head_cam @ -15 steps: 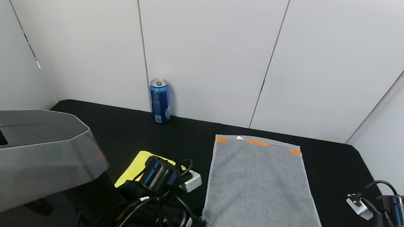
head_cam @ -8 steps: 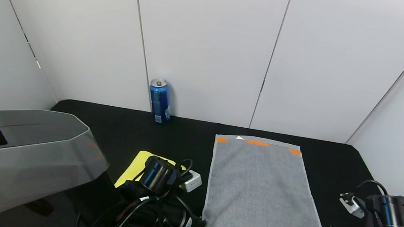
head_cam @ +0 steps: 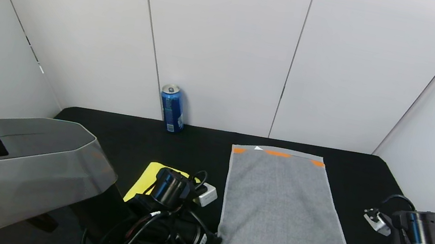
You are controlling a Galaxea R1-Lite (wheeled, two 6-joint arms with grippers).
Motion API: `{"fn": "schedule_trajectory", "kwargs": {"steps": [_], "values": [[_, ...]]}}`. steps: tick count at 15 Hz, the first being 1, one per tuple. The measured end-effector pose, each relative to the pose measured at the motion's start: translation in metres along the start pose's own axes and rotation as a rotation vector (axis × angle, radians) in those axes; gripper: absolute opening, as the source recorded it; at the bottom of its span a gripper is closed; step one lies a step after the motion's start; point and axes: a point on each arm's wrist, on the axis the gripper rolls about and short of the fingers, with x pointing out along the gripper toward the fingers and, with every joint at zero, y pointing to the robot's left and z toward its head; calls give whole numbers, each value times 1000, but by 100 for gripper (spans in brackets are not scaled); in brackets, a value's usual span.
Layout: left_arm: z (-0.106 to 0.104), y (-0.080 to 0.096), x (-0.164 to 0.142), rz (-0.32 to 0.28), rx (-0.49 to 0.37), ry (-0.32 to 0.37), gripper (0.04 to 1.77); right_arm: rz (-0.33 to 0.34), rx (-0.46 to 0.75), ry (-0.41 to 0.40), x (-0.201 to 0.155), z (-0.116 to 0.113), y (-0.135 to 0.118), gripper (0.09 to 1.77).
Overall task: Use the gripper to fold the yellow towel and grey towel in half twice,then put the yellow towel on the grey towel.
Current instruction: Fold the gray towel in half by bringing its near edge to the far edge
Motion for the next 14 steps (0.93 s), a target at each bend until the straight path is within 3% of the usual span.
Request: {"fn": "schedule_trajectory", "kwargs": {"steps": [6, 12, 14], "values": [[0, 0, 0, 0, 0, 0, 10, 63, -14, 14, -3, -3, 6, 171], [-1, 0, 0, 1, -1, 2, 10, 64, -14, 16, -5, -5, 6, 171], [-1, 1, 0, 1, -1, 1, 10, 62, -14, 16, -5, -5, 5, 134]]}}
